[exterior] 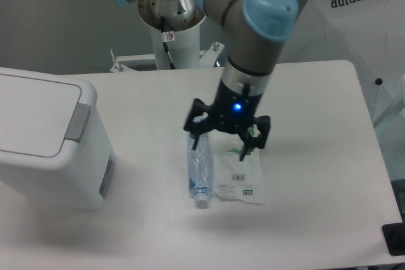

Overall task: Open the trash can
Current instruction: 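Move the open gripper over the bottle toward the trash can lid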

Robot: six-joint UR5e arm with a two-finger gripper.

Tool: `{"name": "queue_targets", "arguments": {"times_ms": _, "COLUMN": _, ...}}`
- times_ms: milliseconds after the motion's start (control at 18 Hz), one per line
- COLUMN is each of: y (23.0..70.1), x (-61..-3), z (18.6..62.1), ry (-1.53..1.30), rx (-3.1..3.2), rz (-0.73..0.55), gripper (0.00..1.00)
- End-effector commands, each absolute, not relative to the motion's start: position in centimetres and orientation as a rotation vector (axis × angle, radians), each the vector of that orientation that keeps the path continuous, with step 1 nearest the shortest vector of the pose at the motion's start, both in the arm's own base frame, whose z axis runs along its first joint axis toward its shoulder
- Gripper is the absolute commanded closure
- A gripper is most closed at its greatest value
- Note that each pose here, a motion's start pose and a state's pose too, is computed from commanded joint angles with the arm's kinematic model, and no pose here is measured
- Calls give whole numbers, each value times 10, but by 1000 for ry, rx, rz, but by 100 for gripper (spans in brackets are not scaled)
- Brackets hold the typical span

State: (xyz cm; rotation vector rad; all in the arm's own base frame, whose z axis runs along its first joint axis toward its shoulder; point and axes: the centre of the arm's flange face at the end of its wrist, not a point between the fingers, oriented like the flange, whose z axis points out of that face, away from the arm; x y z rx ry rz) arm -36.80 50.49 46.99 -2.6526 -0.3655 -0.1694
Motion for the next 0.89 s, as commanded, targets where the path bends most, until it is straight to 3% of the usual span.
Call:
{"name": "queue_targets", "arguments": {"times_ms": 333, "y": 513, "x": -350, "z": 478, "ry": -377, "rx": -2629, "rz": -203, "gripper": 0}}
{"name": "queue_targets", "arguments": {"times_ms": 889, "y": 541, "x": -272, "z": 498, "ry": -310, "rx": -2620, "rz": -240, "gripper": 0}}
